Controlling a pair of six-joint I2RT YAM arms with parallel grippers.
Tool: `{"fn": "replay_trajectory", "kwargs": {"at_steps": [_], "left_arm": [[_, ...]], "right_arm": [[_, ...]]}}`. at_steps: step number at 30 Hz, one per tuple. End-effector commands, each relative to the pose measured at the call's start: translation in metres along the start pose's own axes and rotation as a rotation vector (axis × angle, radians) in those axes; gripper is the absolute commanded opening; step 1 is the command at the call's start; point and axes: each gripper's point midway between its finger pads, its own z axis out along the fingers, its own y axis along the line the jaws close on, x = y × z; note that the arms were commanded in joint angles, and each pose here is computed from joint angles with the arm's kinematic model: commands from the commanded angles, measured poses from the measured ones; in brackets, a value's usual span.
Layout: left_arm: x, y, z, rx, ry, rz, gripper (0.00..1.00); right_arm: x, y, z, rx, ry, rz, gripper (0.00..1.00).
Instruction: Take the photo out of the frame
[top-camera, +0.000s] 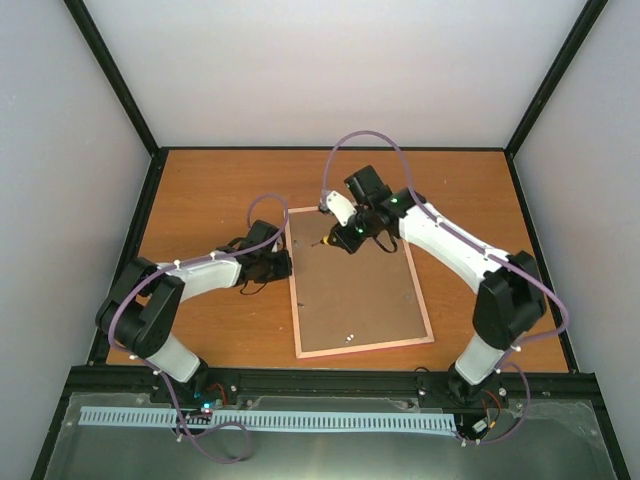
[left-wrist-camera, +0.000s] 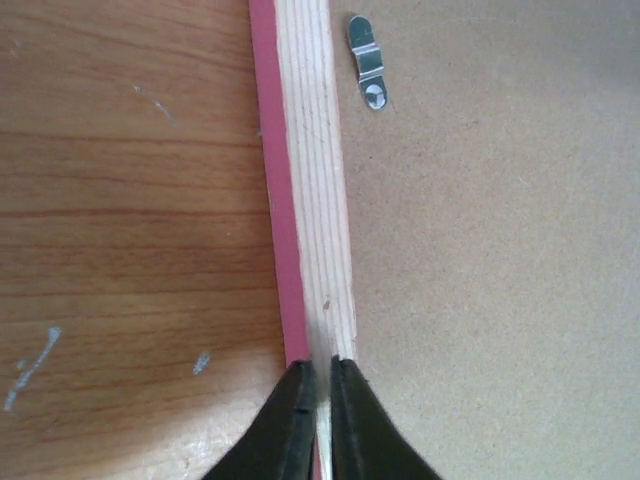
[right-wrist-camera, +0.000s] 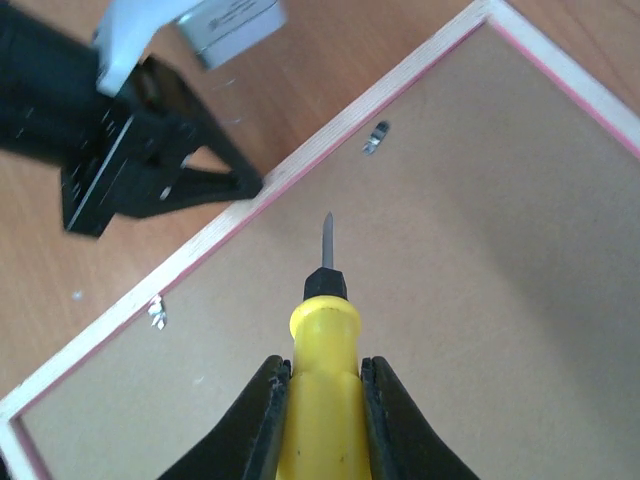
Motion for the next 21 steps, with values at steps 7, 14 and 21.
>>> {"fn": "replay_trajectory", "kwargs": {"at_steps": [7,14,21], "left_arm": [[-0.021,-0.015,-0.023,-0.033,-0.015,0.093,0.44],[0.023,-0.013,-0.049,-0.012,0.054,0.073,0.53],[0.082,-0.030,-0.072,0.062,0.126,0.111,0.53]], "right_arm": [[0.047,0.026,-0.006,-0.079,-0.055,-0.127,0.03],[0.059,0.039,-0.007,-0.126,-0.094,-0.153,0.03],[0.065,0.043,0.001,-0.166,-0.079,-0.148,0.03]]}}
